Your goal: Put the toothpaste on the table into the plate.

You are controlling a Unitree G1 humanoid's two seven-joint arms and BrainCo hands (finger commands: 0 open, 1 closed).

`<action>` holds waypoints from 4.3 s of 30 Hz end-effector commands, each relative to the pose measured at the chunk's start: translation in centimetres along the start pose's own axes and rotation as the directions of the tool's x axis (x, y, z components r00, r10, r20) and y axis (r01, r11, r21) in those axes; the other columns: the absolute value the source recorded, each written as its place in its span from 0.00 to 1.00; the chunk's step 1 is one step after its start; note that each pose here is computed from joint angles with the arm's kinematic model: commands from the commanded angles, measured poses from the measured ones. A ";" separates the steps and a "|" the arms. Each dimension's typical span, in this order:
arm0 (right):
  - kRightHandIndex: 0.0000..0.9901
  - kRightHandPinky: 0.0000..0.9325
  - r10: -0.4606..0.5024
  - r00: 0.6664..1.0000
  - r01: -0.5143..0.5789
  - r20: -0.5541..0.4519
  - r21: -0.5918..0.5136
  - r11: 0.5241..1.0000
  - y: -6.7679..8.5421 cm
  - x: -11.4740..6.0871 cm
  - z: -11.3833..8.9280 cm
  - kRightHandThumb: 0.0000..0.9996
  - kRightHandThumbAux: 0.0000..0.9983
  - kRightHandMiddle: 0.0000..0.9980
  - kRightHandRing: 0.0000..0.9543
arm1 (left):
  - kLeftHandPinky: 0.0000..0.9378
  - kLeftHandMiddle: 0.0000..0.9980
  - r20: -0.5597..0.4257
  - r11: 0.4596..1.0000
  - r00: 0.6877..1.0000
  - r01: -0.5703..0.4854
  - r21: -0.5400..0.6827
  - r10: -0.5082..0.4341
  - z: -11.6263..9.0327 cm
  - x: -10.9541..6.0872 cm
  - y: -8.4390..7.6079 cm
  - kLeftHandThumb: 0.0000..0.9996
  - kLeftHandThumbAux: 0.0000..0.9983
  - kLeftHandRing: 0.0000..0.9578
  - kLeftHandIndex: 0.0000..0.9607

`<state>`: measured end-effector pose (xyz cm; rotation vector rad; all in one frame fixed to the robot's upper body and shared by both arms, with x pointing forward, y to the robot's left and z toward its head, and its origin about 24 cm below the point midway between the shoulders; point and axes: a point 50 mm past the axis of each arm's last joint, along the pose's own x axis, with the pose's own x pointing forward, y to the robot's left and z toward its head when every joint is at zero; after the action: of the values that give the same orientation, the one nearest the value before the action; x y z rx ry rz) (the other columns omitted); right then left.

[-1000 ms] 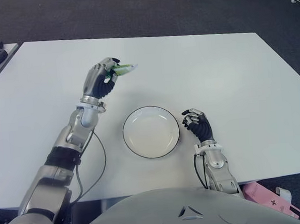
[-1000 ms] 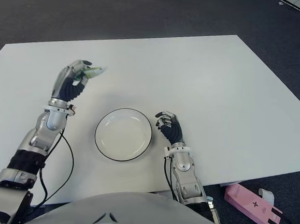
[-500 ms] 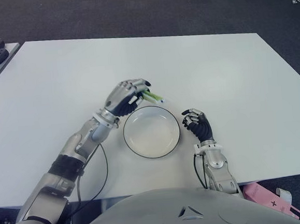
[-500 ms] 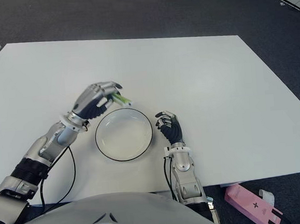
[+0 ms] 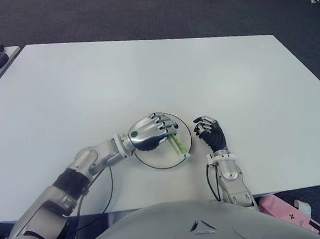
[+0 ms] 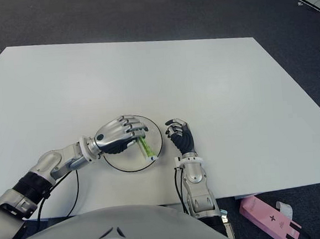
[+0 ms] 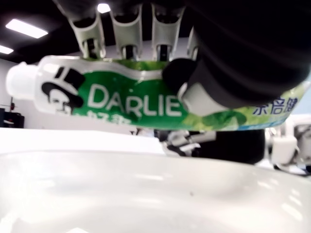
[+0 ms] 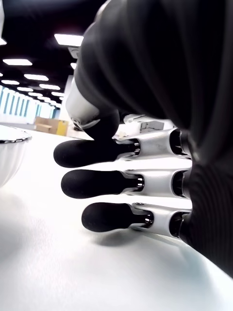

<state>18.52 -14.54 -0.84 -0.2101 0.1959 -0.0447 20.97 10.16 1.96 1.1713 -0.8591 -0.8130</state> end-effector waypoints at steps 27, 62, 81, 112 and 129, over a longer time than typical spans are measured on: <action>0.44 0.70 0.018 0.999 -0.020 -0.032 -0.031 0.999 -0.1 -0.1 -0.6 0.71 0.73 0.64 0.68 | 0.15 0.10 -0.073 0.982 0.980 0.189 0.029 -0.186 0.2 -0.3 -0.9 0.21 0.60 0.10 0.11; 0.44 0.67 0.018 0.999 -0.018 -0.045 -0.004 1.000 0.0 0.1 -0.6 0.71 0.73 0.63 0.66 | 0.00 0.00 -0.282 0.996 0.956 -0.090 -0.015 0.082 -0.4 -1.2 1.8 0.16 0.34 0.00 0.00; 0.44 0.69 0.014 0.999 -0.014 -0.029 0.004 1.000 0.2 0.3 -0.6 0.71 0.73 0.64 0.67 | 0.09 0.09 -0.667 0.667 0.669 -0.664 -0.338 0.328 -2.7 -4.5 2.2 0.07 0.52 0.07 0.04; 0.44 0.68 0.014 0.999 -0.014 -0.033 -0.001 1.000 0.2 1.2 -0.7 0.71 0.73 0.64 0.66 | 0.46 0.46 -0.962 0.141 0.168 -0.980 -0.140 0.216 -4.1 -9.4 -1.2 0.72 0.72 0.44 0.44; 0.44 0.68 0.016 0.999 -0.016 -0.041 0.002 1.000 0.3 1.6 -0.9 0.71 0.73 0.64 0.67 | 0.48 0.47 -0.974 0.212 0.197 -0.962 -0.171 0.108 -4.2 -10.1 -3.9 0.71 0.72 0.46 0.45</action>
<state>20.17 -14.44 -1.24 -0.2068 0.1910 -0.0337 20.26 20.26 -2.88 0.0240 -0.0155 0.3000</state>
